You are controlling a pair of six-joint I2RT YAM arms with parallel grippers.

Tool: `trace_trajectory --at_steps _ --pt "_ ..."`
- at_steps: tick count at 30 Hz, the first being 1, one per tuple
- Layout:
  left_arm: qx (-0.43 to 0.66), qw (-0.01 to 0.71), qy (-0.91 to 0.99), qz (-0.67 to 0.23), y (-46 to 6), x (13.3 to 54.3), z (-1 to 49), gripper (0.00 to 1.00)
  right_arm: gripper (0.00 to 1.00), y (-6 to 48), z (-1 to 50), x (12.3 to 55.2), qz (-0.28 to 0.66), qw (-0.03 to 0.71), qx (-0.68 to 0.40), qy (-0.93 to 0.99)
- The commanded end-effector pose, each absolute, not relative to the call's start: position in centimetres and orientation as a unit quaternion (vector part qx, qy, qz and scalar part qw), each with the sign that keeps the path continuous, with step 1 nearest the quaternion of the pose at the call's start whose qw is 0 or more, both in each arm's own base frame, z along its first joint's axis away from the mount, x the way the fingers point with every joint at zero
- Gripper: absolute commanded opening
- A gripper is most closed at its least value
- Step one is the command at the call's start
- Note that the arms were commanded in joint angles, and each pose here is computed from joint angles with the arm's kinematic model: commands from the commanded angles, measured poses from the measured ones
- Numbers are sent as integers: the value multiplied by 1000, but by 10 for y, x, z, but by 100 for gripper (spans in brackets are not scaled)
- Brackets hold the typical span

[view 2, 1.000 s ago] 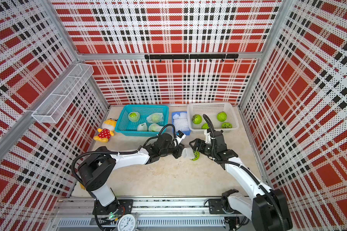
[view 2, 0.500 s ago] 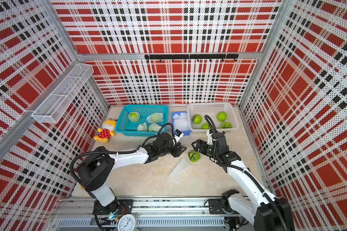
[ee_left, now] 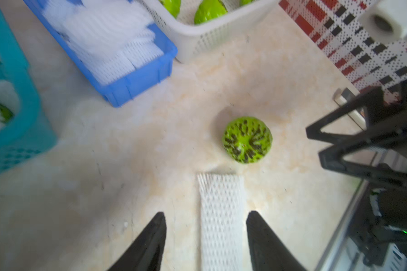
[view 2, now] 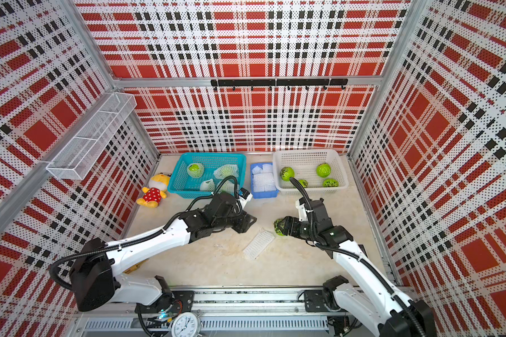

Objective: Sleeve custard apples in foam nets
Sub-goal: Pick up the foam net from the center of the board.

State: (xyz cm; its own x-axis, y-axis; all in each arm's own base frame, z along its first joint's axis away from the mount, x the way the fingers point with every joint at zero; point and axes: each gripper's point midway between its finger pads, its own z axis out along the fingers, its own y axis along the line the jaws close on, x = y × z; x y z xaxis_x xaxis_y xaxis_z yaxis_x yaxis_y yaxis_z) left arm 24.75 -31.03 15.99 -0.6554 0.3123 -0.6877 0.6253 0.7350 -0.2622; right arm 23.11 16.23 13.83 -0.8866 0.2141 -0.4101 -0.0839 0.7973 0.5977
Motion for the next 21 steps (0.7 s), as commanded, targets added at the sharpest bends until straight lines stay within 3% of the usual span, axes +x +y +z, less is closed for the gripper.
trace_trajectory --at_steps 1,3,9,12,21 --pt "203 219 923 -241 -289 205 130 59 76 164 136 233 316 242 34 917" --pt "173 182 932 -262 -290 188 121 64 77 165 136 235 315 245 34 916" --pt "141 128 933 -306 -307 153 106 91 78 170 138 240 315 250 22 915" --pt "123 115 930 -326 -312 148 102 94 78 170 140 240 317 255 20 913" --pt "31 61 911 -406 -333 140 90 92 78 169 143 241 312 266 10 912"
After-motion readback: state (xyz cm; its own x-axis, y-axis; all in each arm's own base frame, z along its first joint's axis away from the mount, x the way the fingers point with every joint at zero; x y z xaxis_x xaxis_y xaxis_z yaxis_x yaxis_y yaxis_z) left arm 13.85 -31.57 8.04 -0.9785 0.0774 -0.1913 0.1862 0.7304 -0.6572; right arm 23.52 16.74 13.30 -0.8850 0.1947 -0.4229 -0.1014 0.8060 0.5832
